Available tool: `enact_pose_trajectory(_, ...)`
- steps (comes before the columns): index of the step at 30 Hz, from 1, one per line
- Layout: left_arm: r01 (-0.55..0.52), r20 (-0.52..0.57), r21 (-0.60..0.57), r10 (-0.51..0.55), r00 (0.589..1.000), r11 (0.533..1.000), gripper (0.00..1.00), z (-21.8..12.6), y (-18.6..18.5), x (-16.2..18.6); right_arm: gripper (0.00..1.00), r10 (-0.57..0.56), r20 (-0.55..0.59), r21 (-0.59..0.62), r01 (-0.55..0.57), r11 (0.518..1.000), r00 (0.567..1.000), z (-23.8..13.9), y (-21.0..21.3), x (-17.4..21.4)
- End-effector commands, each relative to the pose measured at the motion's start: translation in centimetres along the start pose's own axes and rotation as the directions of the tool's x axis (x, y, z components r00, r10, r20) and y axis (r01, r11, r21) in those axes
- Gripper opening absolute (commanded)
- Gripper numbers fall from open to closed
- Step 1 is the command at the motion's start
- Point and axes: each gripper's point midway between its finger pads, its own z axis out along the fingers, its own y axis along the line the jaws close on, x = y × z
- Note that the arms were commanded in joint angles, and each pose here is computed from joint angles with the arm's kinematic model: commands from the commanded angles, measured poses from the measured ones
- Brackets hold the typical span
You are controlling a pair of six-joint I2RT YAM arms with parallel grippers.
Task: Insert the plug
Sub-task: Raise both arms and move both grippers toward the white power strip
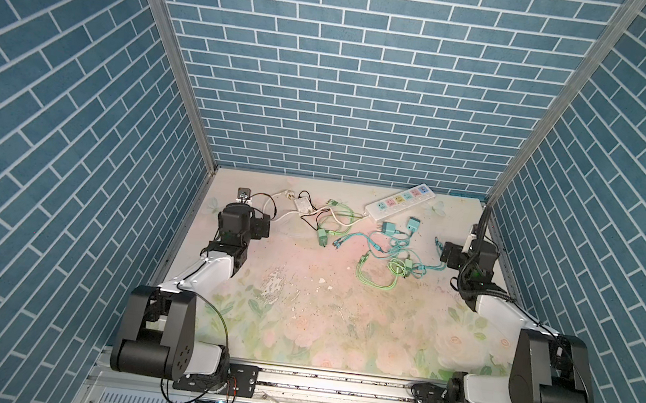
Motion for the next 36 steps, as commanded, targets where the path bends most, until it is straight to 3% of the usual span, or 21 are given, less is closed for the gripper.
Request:
enact_pose_trajectory(1,0.051,-0.186,-0.018,-0.054,0.981,0.999,1.00,-1.2,0.1,2.2,0.99,0.019,-0.176,0.025,-0.015,1.000,0.984,-0.3,1.0,0.6)
enact_pose_trajectory(7,0.069,-0.252,-0.034,-0.075,0.965,0.997,1.00,-2.5,0.4,1.8,0.99,0.282,-0.302,0.033,-0.285,0.958,0.911,3.1,4.5,-1.6)
enact_pose_trajectory(12,0.085,-0.240,0.012,-0.080,0.967,0.996,1.00,-3.4,-0.5,1.3,0.96,0.410,-0.393,0.008,-0.443,0.897,0.823,7.9,9.6,-2.4)
enact_pose_trajectory(15,-0.020,-0.231,0.062,0.034,0.972,0.998,1.00,-3.4,-2.9,0.6,0.94,0.432,-0.422,-0.003,-0.478,0.878,0.797,10.1,12.3,-2.8)
enact_pose_trajectory(19,-0.185,-0.261,0.133,0.215,0.941,0.974,1.00,-2.1,-7.5,0.1,0.95,0.478,-0.438,-0.002,-0.532,0.846,0.761,12.4,14.0,-2.8)
enact_pose_trajectory(28,-0.240,-0.248,0.220,0.292,0.924,0.946,1.00,-0.8,-13.3,-0.9,0.92,0.503,-0.453,0.072,-0.533,0.843,0.736,16.8,16.2,-3.4)
enact_pose_trajectory(32,-0.255,-0.265,0.232,0.313,0.912,0.939,1.00,-1.2,-13.9,-0.4,0.90,0.543,-0.448,0.152,-0.538,0.829,0.710,18.4,16.7,-2.9)
enact_pose_trajectory(36,-0.255,-0.275,0.236,0.316,0.908,0.938,1.00,-2.1,-13.6,0.4,0.90,0.544,-0.414,0.136,-0.542,0.830,0.729,19.5,18.4,-3.3)
